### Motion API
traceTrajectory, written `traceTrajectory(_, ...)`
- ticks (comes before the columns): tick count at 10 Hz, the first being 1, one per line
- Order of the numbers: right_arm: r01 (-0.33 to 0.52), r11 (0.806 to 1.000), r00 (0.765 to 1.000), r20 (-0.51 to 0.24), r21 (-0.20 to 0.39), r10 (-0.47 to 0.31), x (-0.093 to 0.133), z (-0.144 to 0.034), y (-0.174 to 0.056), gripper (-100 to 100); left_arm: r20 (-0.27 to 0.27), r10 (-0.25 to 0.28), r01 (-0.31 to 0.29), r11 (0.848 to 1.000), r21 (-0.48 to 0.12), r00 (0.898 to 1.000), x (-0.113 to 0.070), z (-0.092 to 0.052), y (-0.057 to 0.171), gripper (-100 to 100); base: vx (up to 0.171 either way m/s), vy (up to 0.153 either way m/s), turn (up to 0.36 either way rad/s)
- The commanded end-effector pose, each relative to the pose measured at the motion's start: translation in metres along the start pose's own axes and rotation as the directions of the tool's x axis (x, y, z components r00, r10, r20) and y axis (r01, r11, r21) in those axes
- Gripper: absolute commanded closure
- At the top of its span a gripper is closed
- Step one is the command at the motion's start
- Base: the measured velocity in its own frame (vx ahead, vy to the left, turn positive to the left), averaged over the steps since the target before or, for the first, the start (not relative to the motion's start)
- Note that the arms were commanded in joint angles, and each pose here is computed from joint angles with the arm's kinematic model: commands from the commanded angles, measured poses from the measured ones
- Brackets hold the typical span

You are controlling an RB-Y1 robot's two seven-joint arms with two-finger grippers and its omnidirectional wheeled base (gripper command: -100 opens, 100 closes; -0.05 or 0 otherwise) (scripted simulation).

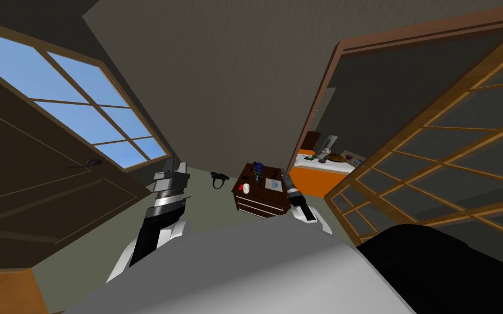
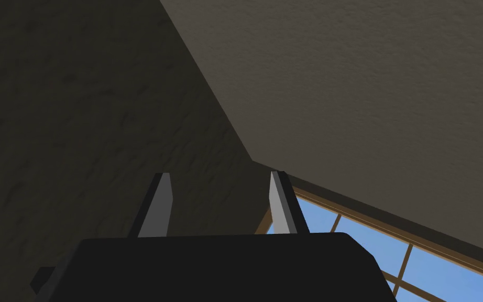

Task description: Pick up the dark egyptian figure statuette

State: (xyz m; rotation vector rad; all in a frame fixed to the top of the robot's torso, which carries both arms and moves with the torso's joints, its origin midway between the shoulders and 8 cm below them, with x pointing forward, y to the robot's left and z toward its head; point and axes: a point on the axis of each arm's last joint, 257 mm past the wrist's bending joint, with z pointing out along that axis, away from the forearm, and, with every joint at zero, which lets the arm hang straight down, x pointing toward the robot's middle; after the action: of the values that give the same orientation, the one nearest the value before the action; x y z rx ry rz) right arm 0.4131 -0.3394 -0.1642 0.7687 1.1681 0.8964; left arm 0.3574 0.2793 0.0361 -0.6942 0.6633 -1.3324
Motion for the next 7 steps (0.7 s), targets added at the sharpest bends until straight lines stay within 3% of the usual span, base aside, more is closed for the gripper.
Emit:
traceTrajectory(1, 0.016, 0.999, 1.000, -0.010, 0.036, -0.016, 0.001, 0.001, -0.016, -100, 0.000, 0.000, 0.000, 1.000, 0.000, 1.000, 0.000, 0.000, 0.000, 0, 0.011, 0.075, 0.043)
traceTrajectory(3, 0.049, 0.994, 0.999, -0.028, 0.094, -0.047, 0.001, -0.003, -0.042, -100, 0.000, 0.000, 0.000, 1.000, 0.000, 1.000, 0.000, 0.000, 0.000, 0, 0.012, 0.083, 0.072)
traceTrajectory(5, 0.120, 0.973, 0.992, -0.067, 0.195, -0.109, -0.004, -0.011, -0.086, -100, 0.000, 0.000, 0.000, 1.000, 0.000, 1.000, 0.000, 0.000, 0.000, 0, 0.014, 0.098, 0.133)
traceTrajectory(7, 0.121, 0.970, 0.992, -0.071, 0.210, -0.108, -0.003, -0.014, -0.093, -100, 0.000, 0.000, 0.000, 1.000, 0.000, 1.000, 0.000, 0.000, 0.000, 0, 0.016, 0.069, 0.018)
